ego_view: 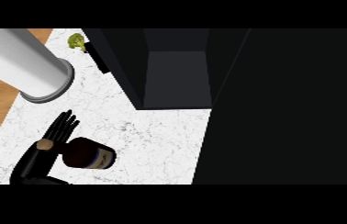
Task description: Pick up the wine, place it into the cabinet and close the cabinet
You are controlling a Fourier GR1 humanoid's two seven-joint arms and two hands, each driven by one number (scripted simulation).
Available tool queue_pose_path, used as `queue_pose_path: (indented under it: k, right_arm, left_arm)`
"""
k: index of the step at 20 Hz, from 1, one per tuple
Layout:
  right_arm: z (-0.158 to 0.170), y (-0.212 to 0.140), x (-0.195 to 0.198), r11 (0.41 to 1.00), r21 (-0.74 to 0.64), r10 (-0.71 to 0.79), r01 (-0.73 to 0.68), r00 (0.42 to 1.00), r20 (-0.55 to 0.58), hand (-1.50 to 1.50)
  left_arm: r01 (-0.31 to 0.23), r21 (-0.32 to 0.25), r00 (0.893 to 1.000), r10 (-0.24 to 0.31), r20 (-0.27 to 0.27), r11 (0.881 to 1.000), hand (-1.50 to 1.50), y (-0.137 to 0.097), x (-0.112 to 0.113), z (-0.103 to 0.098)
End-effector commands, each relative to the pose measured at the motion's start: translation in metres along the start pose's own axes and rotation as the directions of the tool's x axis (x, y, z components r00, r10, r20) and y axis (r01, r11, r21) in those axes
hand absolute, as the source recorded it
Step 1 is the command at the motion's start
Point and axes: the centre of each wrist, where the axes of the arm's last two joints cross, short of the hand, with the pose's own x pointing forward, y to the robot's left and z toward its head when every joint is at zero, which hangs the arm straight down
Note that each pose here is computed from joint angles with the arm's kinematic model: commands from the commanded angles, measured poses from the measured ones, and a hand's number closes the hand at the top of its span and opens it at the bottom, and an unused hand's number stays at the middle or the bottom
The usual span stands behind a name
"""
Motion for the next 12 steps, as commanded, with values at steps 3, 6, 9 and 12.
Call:
queue_pose_path:
  k: [3,6,9,12]
  right_arm:
    - [0.035,-0.008,0.025,0.999,-0.020,0.029,-0.027,0.996,0.090,-1.50]
    - [0.026,-0.007,0.023,0.999,-0.043,0.028,-0.024,0.994,0.104,-1.50]
    - [0.032,-0.009,0.033,0.999,-0.031,0.041,-0.038,0.994,0.105,-1.50]
    - [0.037,-0.009,0.032,0.999,-0.035,0.035,-0.031,0.994,0.103,-1.50]
  left_arm:
    - [-0.081,-0.055,0.995,0.077,-0.059,0.995,-1.50,-0.003,-0.021,-0.010]
    - [-0.125,-0.073,0.989,0.119,-0.091,0.989,-1.50,-0.001,-0.035,-0.011]
    - [-0.114,-0.086,0.990,0.106,-0.092,0.990,-1.50,-0.001,-0.042,0.000]
    - [-0.128,-0.097,0.990,0.121,-0.074,0.987,-1.50,-0.021,-0.047,-0.010]
